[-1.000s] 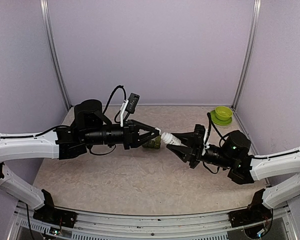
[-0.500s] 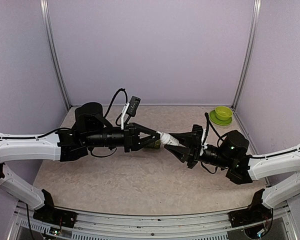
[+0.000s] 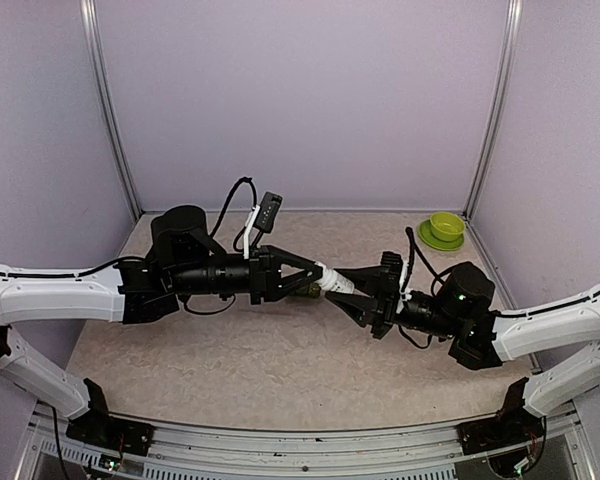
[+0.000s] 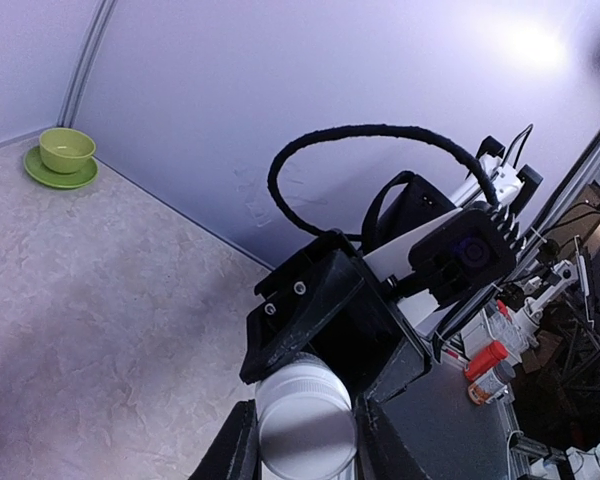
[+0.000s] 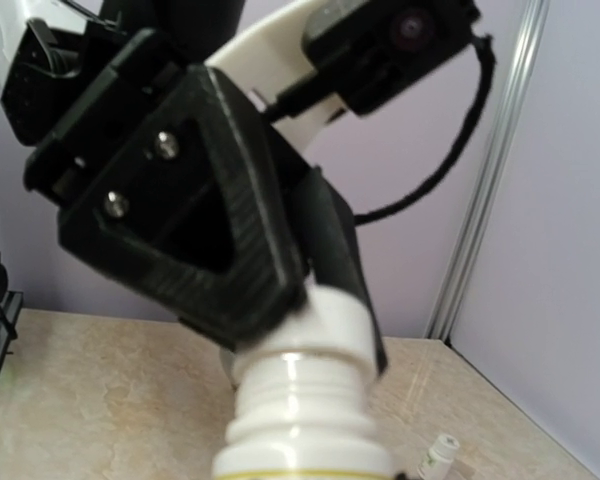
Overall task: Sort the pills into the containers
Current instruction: Screw the lid of the pill bottle onto the pill bottle.
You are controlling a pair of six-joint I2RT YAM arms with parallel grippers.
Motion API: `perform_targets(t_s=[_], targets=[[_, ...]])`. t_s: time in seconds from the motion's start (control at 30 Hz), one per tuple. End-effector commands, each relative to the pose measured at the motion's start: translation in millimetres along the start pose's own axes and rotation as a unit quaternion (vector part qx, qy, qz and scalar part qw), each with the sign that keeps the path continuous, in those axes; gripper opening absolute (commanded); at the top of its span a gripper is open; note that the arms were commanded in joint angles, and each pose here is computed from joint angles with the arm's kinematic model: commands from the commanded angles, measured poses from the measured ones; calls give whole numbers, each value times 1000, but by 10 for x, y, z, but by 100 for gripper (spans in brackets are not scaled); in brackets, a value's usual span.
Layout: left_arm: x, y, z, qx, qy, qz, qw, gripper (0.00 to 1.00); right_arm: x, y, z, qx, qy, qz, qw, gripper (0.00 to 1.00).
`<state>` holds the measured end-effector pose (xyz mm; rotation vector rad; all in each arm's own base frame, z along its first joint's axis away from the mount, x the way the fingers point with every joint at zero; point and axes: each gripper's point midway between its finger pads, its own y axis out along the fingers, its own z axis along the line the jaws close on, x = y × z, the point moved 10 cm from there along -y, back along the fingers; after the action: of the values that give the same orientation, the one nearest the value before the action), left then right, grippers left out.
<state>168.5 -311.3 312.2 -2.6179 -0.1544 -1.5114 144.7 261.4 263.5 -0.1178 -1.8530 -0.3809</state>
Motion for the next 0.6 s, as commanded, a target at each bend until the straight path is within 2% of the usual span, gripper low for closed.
perform_targets(t_s=[0.0, 0.3, 0.57], targets=[[-79, 42, 25, -5, -9, 7, 1000, 25, 155, 85, 7, 4, -9, -35, 999, 28], [-123, 74, 75, 8, -16, 20, 1000, 26, 179, 90, 4, -3, -17, -34, 999, 28], [-186, 153, 181, 37, -50, 37, 997, 26, 119, 134, -8, -60, -48, 1, 997, 28]])
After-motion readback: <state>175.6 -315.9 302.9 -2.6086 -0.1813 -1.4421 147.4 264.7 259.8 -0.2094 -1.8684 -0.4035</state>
